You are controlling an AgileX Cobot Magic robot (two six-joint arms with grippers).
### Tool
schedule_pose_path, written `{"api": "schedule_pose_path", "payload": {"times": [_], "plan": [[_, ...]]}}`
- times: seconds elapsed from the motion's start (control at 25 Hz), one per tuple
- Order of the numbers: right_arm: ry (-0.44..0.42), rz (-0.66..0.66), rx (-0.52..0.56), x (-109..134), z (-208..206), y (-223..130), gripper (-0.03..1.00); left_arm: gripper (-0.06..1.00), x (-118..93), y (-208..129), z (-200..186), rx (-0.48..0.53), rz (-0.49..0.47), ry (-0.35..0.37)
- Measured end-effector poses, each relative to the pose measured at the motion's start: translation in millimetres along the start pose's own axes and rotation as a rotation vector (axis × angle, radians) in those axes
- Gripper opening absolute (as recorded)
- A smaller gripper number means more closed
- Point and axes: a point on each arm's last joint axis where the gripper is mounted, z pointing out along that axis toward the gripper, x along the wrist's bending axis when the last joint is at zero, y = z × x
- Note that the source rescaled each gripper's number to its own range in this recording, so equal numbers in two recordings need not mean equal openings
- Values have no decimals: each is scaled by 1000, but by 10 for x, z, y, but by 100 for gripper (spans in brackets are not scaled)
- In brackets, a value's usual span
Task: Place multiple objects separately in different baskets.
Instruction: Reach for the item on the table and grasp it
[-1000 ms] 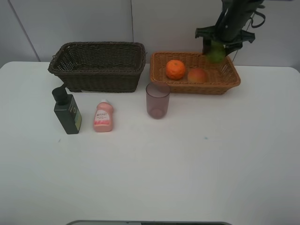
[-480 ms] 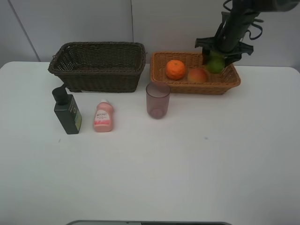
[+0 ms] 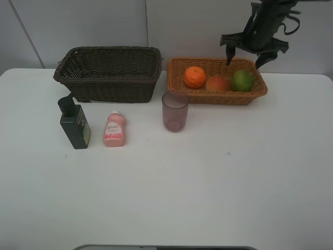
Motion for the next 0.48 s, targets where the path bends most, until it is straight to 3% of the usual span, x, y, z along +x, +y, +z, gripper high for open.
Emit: {"api": "schedule_pose_path", "payload": {"times": [0.16,0.48], "plan": [[1,-52,16,98,-224,-48,58,95,0,0,0,0,0,0],[66,-239,6,585,-710,-404,61,95,0,0,0,0,0,0]]}}
